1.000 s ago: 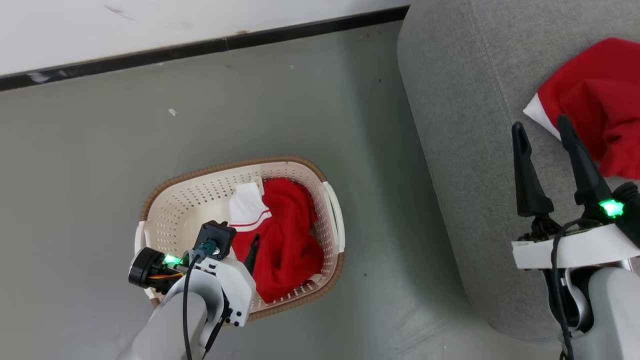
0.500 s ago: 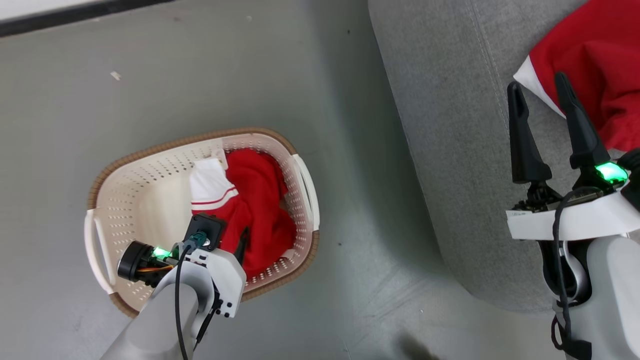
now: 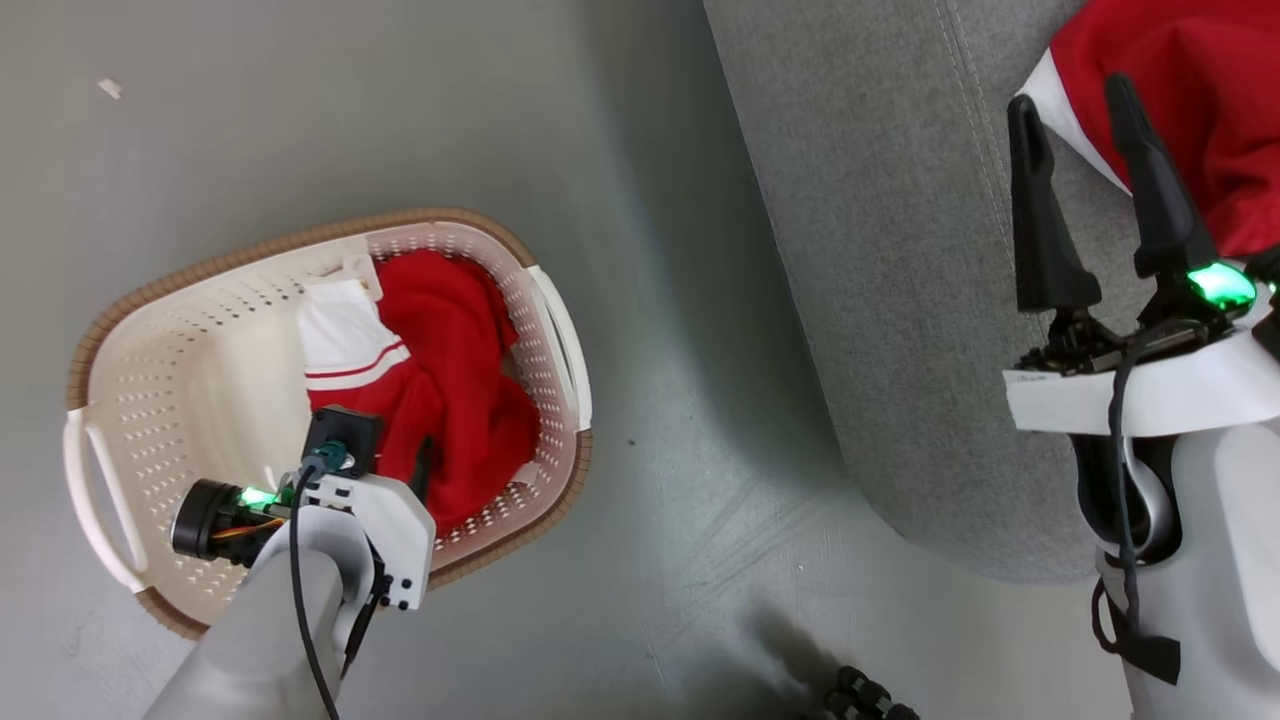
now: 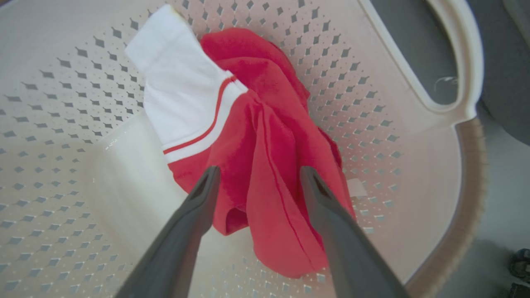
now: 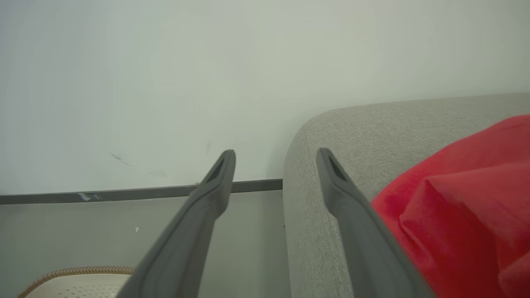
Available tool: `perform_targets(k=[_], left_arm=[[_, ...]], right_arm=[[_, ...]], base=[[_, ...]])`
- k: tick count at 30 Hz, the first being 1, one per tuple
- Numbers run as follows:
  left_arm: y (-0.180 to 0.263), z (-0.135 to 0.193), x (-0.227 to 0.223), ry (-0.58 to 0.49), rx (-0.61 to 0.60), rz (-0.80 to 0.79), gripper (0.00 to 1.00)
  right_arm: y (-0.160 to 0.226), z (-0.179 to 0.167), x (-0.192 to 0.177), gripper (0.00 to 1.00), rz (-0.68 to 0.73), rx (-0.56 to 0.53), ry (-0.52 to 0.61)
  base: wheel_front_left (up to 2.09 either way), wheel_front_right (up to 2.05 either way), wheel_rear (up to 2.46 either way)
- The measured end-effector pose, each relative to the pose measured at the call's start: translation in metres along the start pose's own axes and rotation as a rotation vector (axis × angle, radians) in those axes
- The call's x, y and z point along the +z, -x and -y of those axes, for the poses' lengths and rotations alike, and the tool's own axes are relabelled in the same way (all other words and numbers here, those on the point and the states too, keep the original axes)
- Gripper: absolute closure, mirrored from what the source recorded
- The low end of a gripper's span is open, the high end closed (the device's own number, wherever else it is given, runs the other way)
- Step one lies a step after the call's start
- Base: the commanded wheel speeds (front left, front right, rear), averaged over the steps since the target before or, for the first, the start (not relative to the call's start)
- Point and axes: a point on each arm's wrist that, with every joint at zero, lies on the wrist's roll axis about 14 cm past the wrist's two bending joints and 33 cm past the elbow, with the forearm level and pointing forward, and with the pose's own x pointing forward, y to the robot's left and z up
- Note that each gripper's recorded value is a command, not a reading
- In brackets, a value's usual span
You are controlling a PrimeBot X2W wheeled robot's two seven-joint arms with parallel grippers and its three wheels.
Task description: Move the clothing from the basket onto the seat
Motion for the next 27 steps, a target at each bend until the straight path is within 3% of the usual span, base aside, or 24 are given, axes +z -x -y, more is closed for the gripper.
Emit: perform_targets(k=[23, 24, 25, 27], left_arm=[[-0.042, -0.018, -0.033, 0.114, 0.019, -0.098, 0.00], [-0.043, -0.019, -0.033, 0.114, 0.020, -0.101, 0.12], [-0.044, -0.019, -0.033, 0.114, 0.016, -0.103, 0.51], [-0.045, -0.019, -0.034, 0.114, 0.013, -0.106, 0.75]], right_arm=[[-0.025, -0.006, -0.028, 0.00, -0.031, 0.038, 0.026], [-0.026, -0.006, -0.028, 0.00, -0.031, 0.039, 0.026], [-0.027, -0.006, -0.030, 0.00, -0.032, 0.040, 0.027], [-0.029, -0.006, -0.030, 0.00, -0.030, 0.039, 0.028]], base=[[0.00, 0.00, 0.00], [0.00, 0.00, 0.00], [0.00, 0.00, 0.00], [0.00, 0.00, 0.00]])
